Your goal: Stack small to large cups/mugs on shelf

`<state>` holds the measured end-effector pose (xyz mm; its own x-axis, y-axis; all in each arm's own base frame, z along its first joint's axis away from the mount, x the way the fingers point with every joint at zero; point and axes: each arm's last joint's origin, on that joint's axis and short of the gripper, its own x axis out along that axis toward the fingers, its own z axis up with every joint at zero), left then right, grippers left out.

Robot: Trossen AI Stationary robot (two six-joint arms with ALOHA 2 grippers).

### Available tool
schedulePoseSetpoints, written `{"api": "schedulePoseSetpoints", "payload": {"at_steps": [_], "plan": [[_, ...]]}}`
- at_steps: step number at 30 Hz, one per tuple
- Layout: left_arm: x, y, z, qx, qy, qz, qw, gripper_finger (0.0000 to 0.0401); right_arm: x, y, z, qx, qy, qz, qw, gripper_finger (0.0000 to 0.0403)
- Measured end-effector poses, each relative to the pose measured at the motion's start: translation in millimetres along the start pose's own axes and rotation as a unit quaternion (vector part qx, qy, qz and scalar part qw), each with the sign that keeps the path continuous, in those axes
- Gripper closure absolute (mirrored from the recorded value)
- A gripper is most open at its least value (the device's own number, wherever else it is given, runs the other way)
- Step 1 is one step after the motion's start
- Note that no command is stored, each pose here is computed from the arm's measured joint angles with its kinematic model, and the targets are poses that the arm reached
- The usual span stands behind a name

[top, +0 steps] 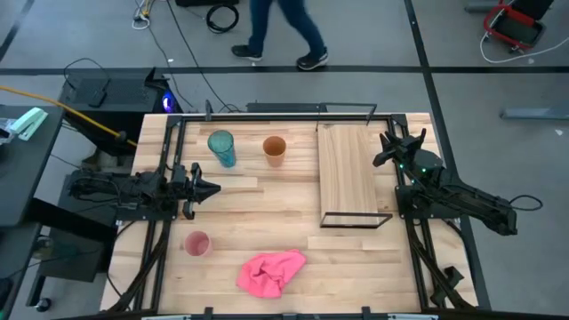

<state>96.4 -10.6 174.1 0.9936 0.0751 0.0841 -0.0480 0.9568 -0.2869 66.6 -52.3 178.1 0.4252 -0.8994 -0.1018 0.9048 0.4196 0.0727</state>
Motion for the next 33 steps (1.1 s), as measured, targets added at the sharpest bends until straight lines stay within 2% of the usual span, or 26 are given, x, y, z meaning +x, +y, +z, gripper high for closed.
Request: {"api": "schedulePoseSetpoints", "payload": {"at_steps": [33], "plan": [[0.0,0.0,0.0,0.0,0.0,0.0,1.0,0.0367,0.0,0.0,0.1,0.0,0.0,0.0,1.0,0.03]]}}
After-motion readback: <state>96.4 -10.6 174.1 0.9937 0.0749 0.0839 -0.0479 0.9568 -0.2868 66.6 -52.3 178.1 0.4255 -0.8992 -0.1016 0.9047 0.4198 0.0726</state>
